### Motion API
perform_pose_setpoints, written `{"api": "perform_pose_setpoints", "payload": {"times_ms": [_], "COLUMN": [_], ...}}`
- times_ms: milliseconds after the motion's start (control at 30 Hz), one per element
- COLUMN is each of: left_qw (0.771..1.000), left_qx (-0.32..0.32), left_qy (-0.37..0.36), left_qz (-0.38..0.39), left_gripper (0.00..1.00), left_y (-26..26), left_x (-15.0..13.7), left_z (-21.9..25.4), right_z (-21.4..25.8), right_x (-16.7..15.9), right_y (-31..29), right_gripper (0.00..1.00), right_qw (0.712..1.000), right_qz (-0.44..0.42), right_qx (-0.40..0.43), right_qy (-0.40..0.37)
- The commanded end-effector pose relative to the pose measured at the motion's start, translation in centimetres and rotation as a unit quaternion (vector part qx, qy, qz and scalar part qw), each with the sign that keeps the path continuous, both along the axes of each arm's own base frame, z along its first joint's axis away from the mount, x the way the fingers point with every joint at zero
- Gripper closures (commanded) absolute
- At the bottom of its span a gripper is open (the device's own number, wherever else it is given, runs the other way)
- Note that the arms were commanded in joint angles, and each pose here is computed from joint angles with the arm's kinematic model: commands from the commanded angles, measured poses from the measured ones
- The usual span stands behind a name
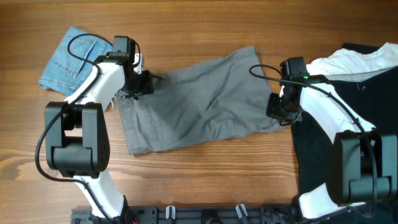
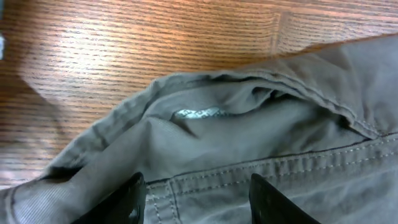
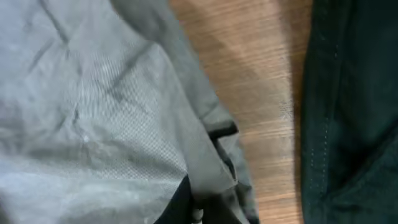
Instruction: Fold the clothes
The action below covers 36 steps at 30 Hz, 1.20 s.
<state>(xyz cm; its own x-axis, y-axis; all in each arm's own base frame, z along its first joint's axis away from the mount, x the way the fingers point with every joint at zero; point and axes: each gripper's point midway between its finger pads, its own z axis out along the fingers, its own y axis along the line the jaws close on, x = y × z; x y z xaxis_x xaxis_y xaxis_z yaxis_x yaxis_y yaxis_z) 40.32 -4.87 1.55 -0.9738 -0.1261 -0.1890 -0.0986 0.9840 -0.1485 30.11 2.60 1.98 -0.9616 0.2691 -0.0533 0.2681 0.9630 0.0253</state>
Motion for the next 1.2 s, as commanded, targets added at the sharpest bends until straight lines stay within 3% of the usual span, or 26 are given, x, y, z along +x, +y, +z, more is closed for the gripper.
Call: {"api": "perform_pose_setpoints", "payload": {"times_ms": [0,33,100,133,167,200,300,367,433,533,567,600,667,767,800,900,967,1000,1167], "left_qw": [1.000,0.999,0.999,0.999,0.999,1.000,0.997,0.986,0.977,0.975,0.975,0.976,0.986,0.995,0.995,0.992,0.993,0.994,0.991], "left_qx": [0.025,0.025,0.025,0.024,0.021,0.006,-0.066,-0.132,-0.132,-0.101,-0.093,-0.090,-0.052,-0.029,-0.043,-0.103,-0.097,-0.096,-0.092], "left_qy": [0.014,0.015,0.016,0.014,0.011,0.007,-0.032,-0.076,-0.086,-0.049,-0.016,0.009,0.025,0.000,-0.009,0.000,0.009,0.018,0.092], "left_qz": [0.009,0.014,0.023,0.024,0.023,0.019,-0.015,-0.065,-0.140,-0.192,-0.201,-0.200,-0.157,-0.098,-0.086,-0.070,-0.060,-0.049,0.025], "left_gripper": [0.47,0.47,0.48,0.51,0.51,0.52,0.51,0.66,0.76,0.85,0.88,0.91,0.91,0.81,0.79,0.57,0.27,0.19,0.15], "left_y": [2.0,2.3,3.0,3.1,3.0,2.4,-1.3,-5.7,-9.6,-13.0,-13.9,-14.2,-12.5,-9.3,-8.6,-8.0,-6.8,-5.8,-0.4], "left_x": [-0.6,-0.7,-0.6,-0.5,-0.4,-0.1,0.9,1.0,0.3,-1.3,-2.1,-2.5,-1.7,1.0,1.9,1.8,0.2,-1.1,-5.8], "left_z": [-0.8,-0.8,-0.8,-0.8,-0.5,0.5,5.8,9.6,9.5,5.5,2.8,0.6,-2.5,-3.0,-1.7,5.8,9.0,10.5,12.1], "right_z": [0.5,1.3,1.2,0.9,0.7,0.7,2.6,5.6,7.8,9.4,9.5,8.8,6.3,0.8,-1.0,-3.5,-2.2,-0.6,7.0], "right_x": [-3.3,-4.7,-5.2,-4.8,-4.3,-4.0,-2.4,-1.0,-0.6,-0.3,-0.6,-1.0,-2.6,-5.9,-6.9,-8.0,-6.8,-5.7,-1.5], "right_y": [-5.5,-8.1,-8.7,-7.9,-7.1,-6.5,-4.7,-3.6,-2.8,1.8,3.9,5.0,7.1,8.4,8.3,7.7,7.8,8.0,9.3], "right_gripper": [0.96,0.96,0.96,0.89,0.74,0.69,0.66,0.60,0.53,0.63,0.73,0.81,0.86,0.86,0.86,0.85,0.85,0.85,0.80], "right_qw": [0.984,0.968,0.968,0.976,0.983,0.987,0.996,0.997,0.995,0.981,0.974,0.973,0.973,0.977,0.978,0.980,0.981,0.981,0.965], "right_qz": [-0.119,-0.167,-0.188,-0.168,-0.142,-0.125,-0.086,-0.068,-0.064,0.019,0.044,0.062,0.085,0.060,0.039,0.001,0.024,0.046,0.131], "right_qx": [-0.126,-0.173,-0.145,-0.110,-0.081,-0.061,-0.003,0.030,0.055,0.171,0.208,0.209,0.211,0.202,0.199,0.186,0.186,0.186,0.207], "right_qy": [0.052,0.071,0.085,0.086,0.082,0.077,0.039,-0.019,-0.062,-0.087,-0.081,-0.072,-0.041,0.022,0.040,0.068,0.050,0.034,-0.091]}}
